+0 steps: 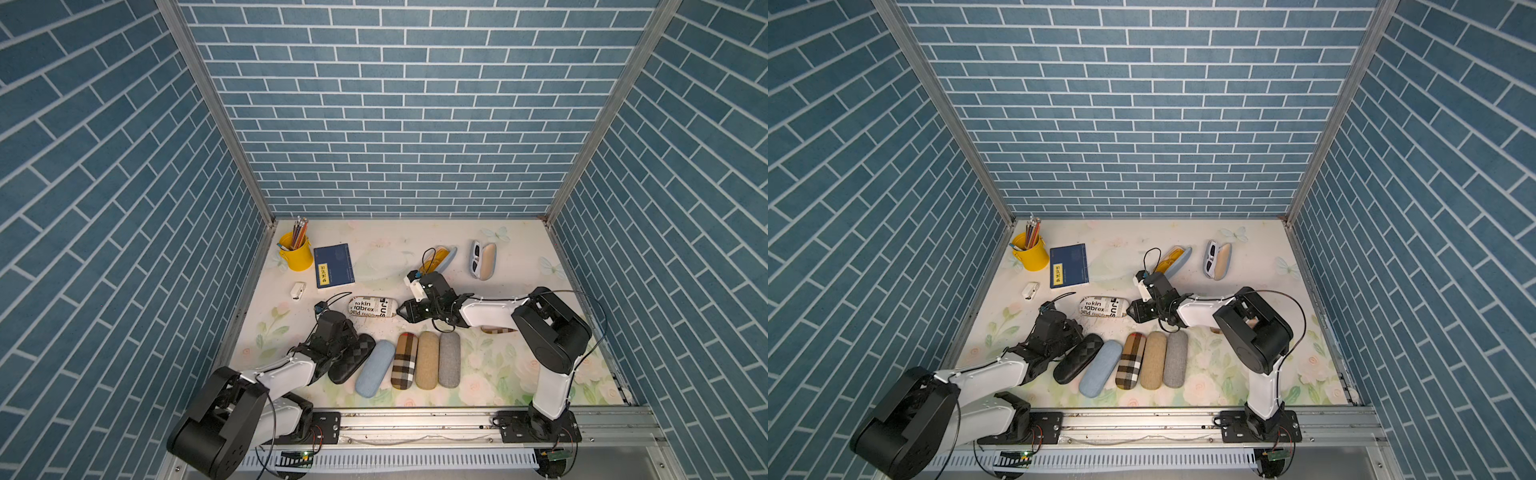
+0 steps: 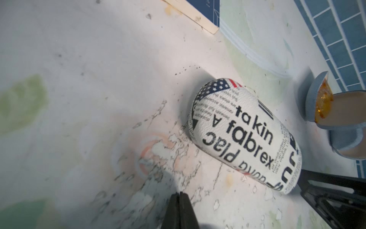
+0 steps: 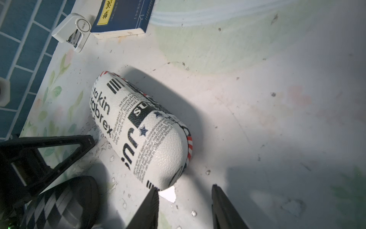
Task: Close the glasses case
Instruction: Adjust the glasses case at the center of the board.
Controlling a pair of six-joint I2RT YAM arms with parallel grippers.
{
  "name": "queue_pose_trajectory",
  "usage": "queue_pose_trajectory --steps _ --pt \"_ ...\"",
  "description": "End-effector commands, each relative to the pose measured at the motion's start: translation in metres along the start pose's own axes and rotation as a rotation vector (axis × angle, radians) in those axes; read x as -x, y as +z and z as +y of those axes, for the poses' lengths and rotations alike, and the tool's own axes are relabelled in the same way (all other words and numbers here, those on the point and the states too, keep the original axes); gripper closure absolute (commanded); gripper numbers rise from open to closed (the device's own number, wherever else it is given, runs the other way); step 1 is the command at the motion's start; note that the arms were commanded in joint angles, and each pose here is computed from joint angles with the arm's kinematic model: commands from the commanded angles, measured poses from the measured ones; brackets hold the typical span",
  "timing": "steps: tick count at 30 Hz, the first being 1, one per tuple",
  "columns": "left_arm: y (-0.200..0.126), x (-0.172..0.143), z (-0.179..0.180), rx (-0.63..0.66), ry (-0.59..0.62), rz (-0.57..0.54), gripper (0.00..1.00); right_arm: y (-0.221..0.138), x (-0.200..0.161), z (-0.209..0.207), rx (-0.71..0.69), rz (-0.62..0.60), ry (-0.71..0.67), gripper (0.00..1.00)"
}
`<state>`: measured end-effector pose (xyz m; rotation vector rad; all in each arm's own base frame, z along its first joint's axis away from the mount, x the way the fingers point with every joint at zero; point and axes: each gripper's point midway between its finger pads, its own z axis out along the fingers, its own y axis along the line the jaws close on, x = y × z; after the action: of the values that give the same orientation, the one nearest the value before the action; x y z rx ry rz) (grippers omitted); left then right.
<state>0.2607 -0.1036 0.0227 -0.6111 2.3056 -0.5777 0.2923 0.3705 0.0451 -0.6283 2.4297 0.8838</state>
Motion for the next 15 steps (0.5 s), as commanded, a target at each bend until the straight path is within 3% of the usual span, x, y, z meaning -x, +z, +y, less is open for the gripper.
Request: queue_pose_trajectory --steps 1,5,15 --pt "-0.010 -0.002 0.015 0.038 -0.040 -0.021 0.91 0.001 0.013 0.005 0.017 -0.026 -0.021 0.57" --pt "-0.019 -0.009 0.017 0.034 -0.030 -0.004 0.90 0.001 0.017 0.005 0.013 -0.030 -0.016 0.57" --pt "-0.022 -0.059 0.023 0.020 -0.002 0.102 0.90 0.008 0.031 0.006 0.021 -0.031 0.002 0.57"
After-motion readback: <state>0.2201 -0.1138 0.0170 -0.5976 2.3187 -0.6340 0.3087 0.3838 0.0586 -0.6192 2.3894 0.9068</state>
